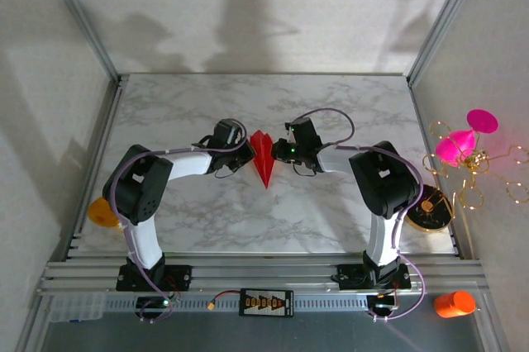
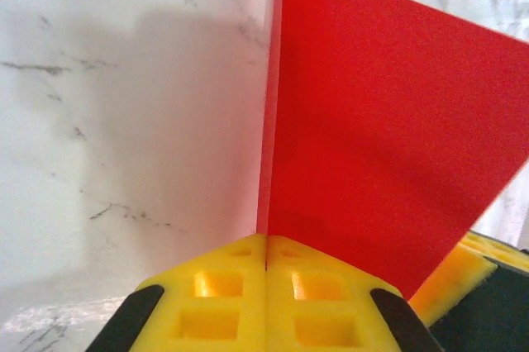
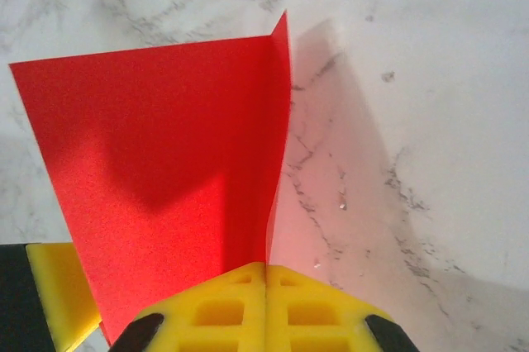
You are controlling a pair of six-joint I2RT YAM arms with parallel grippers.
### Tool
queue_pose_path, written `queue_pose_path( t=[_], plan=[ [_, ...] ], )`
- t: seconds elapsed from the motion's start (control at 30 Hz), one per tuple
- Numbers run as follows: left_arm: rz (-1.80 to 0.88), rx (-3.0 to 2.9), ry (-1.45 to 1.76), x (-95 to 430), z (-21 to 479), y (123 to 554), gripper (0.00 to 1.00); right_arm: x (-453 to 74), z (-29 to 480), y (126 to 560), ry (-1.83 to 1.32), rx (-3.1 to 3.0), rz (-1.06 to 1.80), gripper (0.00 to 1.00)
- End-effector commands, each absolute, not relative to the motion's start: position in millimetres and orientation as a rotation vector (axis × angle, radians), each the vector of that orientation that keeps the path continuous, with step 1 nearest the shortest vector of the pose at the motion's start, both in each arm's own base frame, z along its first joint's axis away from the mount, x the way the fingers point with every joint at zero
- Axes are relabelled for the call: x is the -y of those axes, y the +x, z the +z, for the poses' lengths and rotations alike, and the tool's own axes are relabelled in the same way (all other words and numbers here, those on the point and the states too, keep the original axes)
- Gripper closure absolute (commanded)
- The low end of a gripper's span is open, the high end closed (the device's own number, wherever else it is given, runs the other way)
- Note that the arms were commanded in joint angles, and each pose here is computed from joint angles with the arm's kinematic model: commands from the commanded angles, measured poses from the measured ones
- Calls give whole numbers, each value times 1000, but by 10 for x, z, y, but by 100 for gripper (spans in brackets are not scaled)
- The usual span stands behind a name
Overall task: Fold a paper plane with a square sheet of paper (pick it up from the middle)
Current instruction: Move the paper plane to the top-center of the table.
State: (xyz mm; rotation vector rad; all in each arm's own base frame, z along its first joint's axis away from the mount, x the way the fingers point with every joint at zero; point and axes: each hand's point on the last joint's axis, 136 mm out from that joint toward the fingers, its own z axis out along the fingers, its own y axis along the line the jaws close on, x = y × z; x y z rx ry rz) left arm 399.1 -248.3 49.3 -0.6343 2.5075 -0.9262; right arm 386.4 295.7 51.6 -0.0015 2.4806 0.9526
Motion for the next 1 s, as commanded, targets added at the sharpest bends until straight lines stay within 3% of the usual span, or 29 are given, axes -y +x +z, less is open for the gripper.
queue_pose_path(
  t=[0.0, 0.67, 0.97],
  plan=[
    [-949, -2420, -685, 2383, 668, 4081, 100, -2920, 642, 3900, 62, -2458, 969, 98],
    [-935, -2478, -736, 2326, 357, 4041, 100, -2849, 320, 3832, 149, -2519, 946, 98],
    [-942, -2486, -741, 2326, 317, 4025, 100, -2876, 267, 3792, 128, -2542, 958, 93]
  ],
)
